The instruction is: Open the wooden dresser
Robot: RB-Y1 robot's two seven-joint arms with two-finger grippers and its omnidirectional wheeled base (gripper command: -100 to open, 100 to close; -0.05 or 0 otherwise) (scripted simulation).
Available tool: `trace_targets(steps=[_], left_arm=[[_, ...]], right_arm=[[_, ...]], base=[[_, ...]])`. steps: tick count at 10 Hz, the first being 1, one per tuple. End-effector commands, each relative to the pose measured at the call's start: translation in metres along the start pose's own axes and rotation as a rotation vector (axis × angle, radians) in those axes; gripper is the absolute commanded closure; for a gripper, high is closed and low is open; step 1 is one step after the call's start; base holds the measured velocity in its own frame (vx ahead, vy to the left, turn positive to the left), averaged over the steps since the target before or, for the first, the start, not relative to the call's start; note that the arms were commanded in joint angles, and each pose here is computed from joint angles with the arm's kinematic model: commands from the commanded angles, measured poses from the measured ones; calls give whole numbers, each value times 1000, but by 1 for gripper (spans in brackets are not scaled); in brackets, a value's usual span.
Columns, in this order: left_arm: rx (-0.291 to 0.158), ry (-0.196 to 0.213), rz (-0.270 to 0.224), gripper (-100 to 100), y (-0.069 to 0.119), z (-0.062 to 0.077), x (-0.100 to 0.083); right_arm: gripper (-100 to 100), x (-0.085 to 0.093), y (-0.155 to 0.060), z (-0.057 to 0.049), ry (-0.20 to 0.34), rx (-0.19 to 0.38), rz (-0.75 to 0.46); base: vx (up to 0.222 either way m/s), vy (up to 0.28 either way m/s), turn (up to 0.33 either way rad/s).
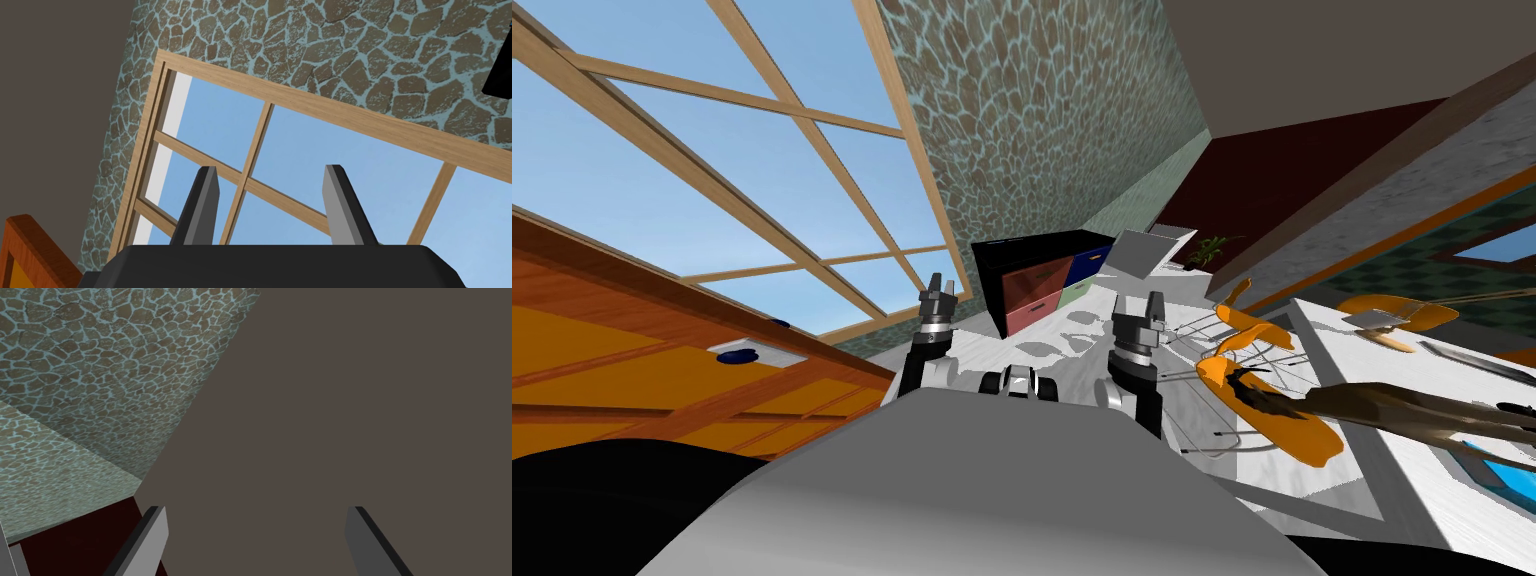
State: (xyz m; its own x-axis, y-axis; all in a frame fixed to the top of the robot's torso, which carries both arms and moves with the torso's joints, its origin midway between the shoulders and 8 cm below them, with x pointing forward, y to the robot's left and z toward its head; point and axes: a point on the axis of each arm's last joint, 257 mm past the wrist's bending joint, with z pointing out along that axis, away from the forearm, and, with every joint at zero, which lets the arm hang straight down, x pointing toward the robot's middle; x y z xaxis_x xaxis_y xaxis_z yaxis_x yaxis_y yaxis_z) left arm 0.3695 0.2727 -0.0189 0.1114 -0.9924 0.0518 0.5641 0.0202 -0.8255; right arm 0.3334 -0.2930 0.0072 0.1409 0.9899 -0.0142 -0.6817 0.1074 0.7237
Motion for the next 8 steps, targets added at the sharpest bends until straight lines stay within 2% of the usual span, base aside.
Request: trace_targets(steps=[1, 3, 6, 7, 8], left_arm=[[0, 0, 0, 0, 0, 0, 0], [0, 0, 0, 0, 0, 0, 0], [0, 0, 0, 0, 0, 0, 0], [0, 0, 0, 0, 0, 0, 0], [0, 0, 0, 0, 0, 0, 0]], right_arm=[[-100, -1, -16, 1, 16, 50, 76], [-100, -1, -33, 0, 14, 104, 154], [-100, -5, -43, -1, -8, 136, 226], [-100, -5, -54, -2, -20, 169, 282], [-100, -6, -54, -2, -24, 169, 288]], base=[[75, -39, 44], [91, -59, 51], [61, -34, 31], [59, -43, 40], [53, -36, 28]])
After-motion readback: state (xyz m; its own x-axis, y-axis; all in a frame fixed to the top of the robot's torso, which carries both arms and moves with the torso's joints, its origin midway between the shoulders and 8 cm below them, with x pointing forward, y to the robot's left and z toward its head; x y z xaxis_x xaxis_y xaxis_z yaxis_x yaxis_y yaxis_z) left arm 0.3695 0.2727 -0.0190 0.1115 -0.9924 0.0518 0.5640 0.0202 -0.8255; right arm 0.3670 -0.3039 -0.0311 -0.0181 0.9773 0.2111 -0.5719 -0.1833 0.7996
